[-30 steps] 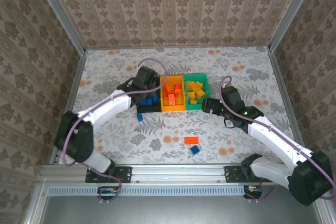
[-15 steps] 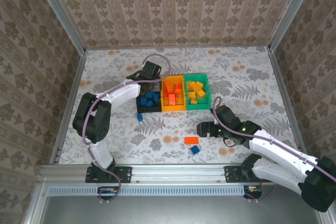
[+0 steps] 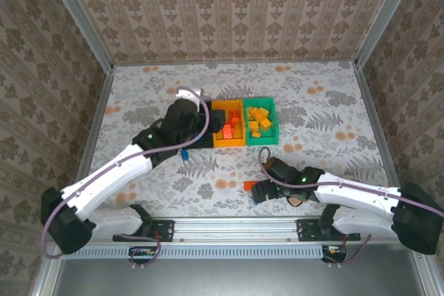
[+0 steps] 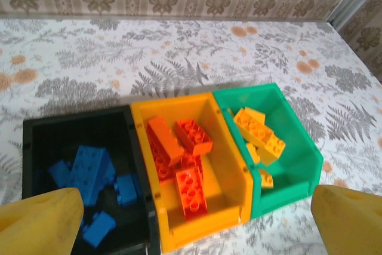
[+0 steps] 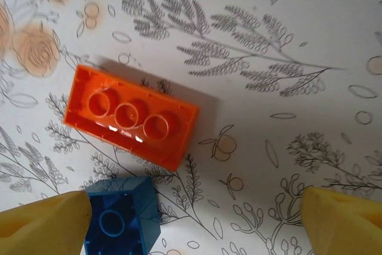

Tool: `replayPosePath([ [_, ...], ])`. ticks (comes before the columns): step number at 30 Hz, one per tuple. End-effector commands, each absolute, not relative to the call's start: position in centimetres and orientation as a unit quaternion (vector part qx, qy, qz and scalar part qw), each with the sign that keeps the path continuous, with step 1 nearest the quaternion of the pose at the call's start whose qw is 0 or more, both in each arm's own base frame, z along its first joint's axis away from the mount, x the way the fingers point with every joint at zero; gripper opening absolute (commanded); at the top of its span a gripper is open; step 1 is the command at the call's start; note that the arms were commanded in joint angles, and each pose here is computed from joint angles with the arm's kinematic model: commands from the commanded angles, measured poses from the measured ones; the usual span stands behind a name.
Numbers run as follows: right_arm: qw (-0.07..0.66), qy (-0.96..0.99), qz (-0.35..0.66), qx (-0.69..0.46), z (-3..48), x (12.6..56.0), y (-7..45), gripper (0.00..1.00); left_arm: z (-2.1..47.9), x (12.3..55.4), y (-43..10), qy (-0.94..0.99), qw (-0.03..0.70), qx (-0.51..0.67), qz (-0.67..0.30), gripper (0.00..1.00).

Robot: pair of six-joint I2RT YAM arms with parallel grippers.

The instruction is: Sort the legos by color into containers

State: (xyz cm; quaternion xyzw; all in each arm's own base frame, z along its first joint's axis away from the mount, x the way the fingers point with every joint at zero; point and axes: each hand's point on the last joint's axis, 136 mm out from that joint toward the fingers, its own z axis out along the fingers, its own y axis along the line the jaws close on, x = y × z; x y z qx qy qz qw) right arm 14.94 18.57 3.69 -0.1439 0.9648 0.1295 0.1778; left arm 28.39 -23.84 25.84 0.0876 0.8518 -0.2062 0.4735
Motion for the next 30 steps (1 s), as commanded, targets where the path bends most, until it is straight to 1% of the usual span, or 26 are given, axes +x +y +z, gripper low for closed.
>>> replayPosePath([
  [1,0.196,0.961,0.118,-0.153,4.4,15.5,19.8,0.91,22.7,26.7,-20.8,0.870,0.457,0.046,-0.177,1.00],
  [6,0.184,0.960,0.097,-0.185,3.4,14.2,20.7,0.89,19.6,24.2,-16.5,0.875,0.456,-0.012,-0.163,1.00],
  [9,0.179,0.960,0.088,-0.198,3.0,13.7,21.2,0.86,18.3,23.2,-14.2,0.880,0.452,-0.040,-0.140,1.00],
  [16,0.175,0.957,0.074,-0.221,2.6,13.3,22.2,0.75,16.6,22.0,-12.7,0.885,0.442,-0.058,-0.137,1.00],
  [19,0.177,0.954,0.076,-0.228,2.7,13.4,22.8,0.65,16.2,21.9,-12.5,0.886,0.439,-0.060,-0.135,1.00],
  [22,0.181,0.952,0.078,-0.233,2.9,13.4,23.2,0.50,16.2,21.8,-12.3,0.887,0.438,-0.061,-0.130,1.00],
  [24,0.182,0.951,0.081,-0.235,3.0,13.4,23.3,0.42,16.2,21.8,-12.2,0.888,0.438,-0.061,-0.129,1.00],
  [27,0.188,0.950,0.088,-0.235,3.4,13.3,23.3,0.33,16.1,21.7,-12.3,0.888,0.436,-0.060,-0.131,1.00],
  [30,0.204,0.946,0.102,-0.233,4.7,13.6,23.5,0.28,15.9,21.6,-12.3,0.889,0.434,-0.058,-0.132,1.00],
])
